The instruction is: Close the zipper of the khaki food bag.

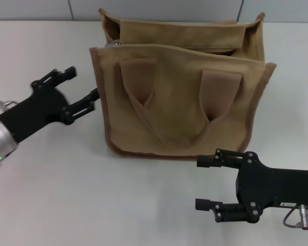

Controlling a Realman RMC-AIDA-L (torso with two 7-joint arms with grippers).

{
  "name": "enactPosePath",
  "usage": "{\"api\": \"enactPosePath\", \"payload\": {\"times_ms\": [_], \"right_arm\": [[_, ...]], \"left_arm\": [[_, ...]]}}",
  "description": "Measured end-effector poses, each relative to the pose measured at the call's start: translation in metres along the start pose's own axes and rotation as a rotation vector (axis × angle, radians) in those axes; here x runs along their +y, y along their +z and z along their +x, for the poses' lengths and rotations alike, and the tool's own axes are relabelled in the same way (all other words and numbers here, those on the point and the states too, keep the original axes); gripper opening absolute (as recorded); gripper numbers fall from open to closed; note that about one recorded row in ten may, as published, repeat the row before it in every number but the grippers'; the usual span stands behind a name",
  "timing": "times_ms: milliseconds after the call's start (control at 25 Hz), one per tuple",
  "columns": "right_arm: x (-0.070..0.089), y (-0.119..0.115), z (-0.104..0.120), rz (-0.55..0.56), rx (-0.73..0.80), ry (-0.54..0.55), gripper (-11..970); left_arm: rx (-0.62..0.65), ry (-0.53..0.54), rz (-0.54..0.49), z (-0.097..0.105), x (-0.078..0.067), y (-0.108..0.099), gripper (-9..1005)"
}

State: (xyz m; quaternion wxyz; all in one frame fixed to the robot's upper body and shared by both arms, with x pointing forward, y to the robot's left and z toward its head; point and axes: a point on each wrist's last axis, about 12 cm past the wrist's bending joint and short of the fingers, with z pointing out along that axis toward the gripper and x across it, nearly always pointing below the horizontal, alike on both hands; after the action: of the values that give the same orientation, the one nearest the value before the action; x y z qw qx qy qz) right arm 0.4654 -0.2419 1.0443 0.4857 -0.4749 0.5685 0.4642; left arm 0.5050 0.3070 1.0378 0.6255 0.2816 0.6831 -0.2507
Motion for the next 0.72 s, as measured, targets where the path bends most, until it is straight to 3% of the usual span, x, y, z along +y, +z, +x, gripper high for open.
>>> {"api": "enactPosePath", "payload": {"times_ms": [40,120,240,360,400,720], "right_arm": [[0.0,0.0,0.0,0.0,0.0,0.0,767],[0.002,0.001,0.002,0.0,-0.004,0.004,767],[0.003,0.001,0.003,0.0,-0.006,0.01,767],[0.004,0.0,0.004,0.006,-0.007,0.016,767],[0.005,0.0,0.005,0.012,-0.012,0.015,767],[0.008,0.0,0.006,0.014,-0.018,0.013,767]], "left_arm": [[0.0,0.0,0.0,0.0,0.0,0.0,799],[-0.046,0.023,0.005,-0.004,-0.009,0.035,798],[-0.058,0.025,-0.001,-0.005,-0.01,0.037,798],[-0.153,-0.016,-0.074,-0.011,-0.01,0.042,797],[-0.244,-0.056,-0.134,-0.016,-0.008,0.037,797],[-0.277,-0.073,-0.119,-0.018,-0.011,0.033,796]]}}
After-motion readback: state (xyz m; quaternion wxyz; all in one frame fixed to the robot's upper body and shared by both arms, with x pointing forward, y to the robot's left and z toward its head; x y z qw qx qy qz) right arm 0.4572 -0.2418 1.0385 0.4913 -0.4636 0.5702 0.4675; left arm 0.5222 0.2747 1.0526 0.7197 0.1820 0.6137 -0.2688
